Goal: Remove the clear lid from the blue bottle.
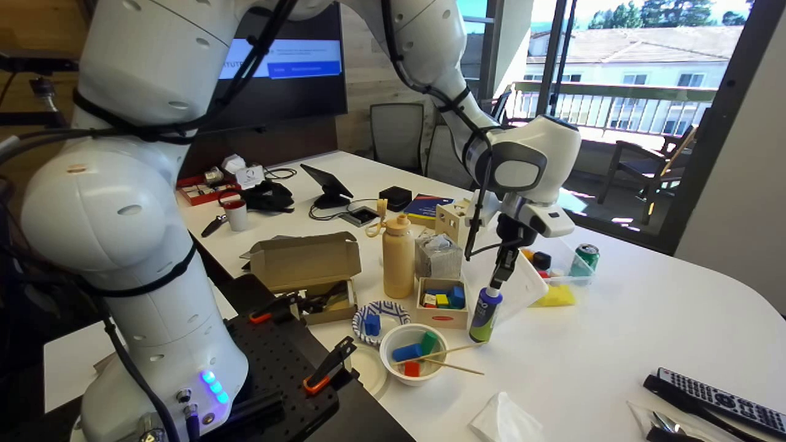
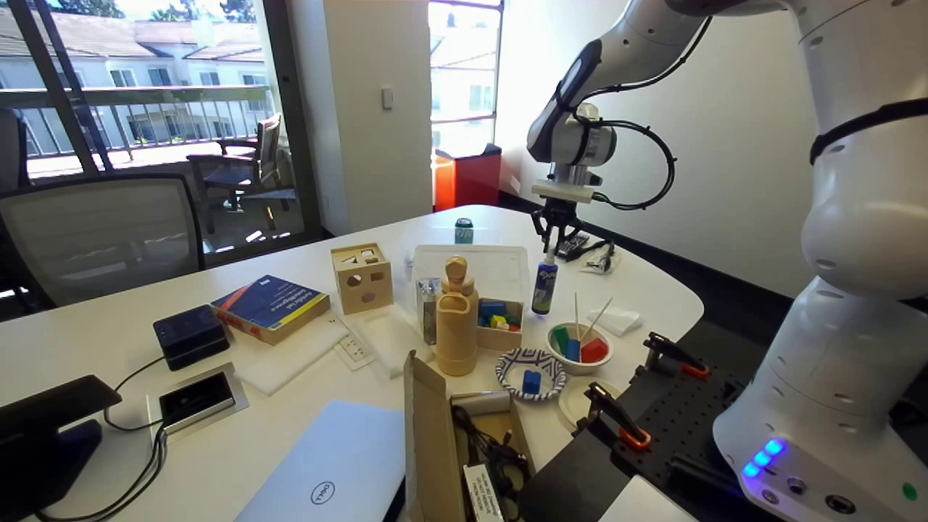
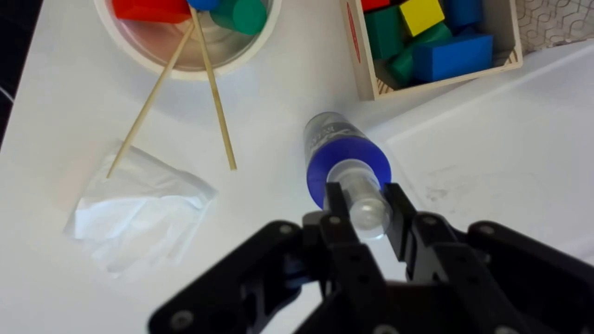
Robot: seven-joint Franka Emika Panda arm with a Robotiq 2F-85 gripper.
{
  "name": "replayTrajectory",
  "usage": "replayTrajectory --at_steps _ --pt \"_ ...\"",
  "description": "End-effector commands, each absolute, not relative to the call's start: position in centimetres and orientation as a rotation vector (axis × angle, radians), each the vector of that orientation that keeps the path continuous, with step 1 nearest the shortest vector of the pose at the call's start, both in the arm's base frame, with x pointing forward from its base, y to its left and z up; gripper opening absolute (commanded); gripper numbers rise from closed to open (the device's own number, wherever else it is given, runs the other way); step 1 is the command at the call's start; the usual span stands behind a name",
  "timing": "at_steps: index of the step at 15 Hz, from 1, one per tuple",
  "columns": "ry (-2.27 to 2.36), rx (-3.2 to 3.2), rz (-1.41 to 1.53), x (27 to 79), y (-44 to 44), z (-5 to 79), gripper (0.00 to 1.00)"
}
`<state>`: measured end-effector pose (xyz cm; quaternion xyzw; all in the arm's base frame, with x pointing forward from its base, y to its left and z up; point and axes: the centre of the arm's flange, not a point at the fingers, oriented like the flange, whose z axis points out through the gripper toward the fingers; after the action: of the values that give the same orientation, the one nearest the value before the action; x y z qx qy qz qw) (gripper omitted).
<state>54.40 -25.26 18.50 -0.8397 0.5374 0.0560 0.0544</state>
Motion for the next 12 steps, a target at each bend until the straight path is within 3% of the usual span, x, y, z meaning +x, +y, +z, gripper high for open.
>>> replayTrajectory --at_steps 1,12 --pt "1.671 -2.546 0.183 55.8 -25.4 21.1 0.06" --pt "1.775 -2.606 0.251 57.6 -23.6 19.1 0.06"
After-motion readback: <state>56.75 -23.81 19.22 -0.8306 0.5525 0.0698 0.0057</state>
